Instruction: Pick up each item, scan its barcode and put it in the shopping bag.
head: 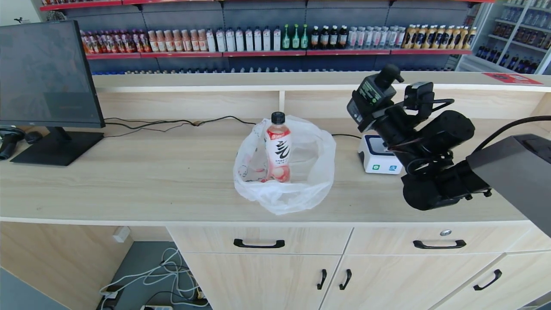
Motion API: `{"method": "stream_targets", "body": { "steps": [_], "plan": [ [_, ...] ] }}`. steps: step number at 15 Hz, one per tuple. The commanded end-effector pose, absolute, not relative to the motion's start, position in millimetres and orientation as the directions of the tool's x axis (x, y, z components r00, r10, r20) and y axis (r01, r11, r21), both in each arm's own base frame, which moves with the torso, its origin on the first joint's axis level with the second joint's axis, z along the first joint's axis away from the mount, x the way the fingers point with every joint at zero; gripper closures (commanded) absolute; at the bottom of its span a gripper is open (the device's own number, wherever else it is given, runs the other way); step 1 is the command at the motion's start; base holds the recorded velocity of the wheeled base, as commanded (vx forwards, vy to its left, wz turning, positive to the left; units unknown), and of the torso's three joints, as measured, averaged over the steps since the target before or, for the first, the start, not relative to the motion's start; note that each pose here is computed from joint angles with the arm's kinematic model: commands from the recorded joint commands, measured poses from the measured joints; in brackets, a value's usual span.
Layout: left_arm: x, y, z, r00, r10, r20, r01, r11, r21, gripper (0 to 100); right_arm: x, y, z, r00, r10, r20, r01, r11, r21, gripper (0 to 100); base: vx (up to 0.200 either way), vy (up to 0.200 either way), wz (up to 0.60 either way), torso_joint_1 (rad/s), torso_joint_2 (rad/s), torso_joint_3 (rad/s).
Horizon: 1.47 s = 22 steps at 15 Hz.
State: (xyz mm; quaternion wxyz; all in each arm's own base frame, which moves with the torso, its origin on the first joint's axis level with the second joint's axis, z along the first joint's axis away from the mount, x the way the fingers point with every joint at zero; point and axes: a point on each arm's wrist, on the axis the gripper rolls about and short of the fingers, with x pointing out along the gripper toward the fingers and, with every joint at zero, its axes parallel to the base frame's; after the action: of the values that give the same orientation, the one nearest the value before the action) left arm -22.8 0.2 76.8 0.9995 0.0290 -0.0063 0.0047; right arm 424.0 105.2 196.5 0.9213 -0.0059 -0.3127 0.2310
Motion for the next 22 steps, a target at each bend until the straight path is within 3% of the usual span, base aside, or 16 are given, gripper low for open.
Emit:
{"method": "stream_targets", "body": {
  "steps": [1,12,22],
  "plan": [
    [-23,0,77,1.000,0.008,0.014,-0.008,0.998,0.058,0,416,113,211,0.669,0.437,0.602,-0.464,0.878,-0.121,100,0.000,0.000,0.00,0.000,0.00,0.000],
    [-23,0,77,1.000,0.008,0.014,-0.009,0.997,0.076,0,415,170,172,0.675,0.535,0.508,-0.646,0.761,0.056,100,0.000,0.000,0.00,0.000,0.00,0.000],
    [-23,0,77,1.000,0.008,0.014,-0.009,0.997,0.076,0,443,181,165,0.668,0.585,0.460,-0.677,0.735,0.048,100,0.000,0.000,0.00,0.000,0.00,0.000]
  ]
}}
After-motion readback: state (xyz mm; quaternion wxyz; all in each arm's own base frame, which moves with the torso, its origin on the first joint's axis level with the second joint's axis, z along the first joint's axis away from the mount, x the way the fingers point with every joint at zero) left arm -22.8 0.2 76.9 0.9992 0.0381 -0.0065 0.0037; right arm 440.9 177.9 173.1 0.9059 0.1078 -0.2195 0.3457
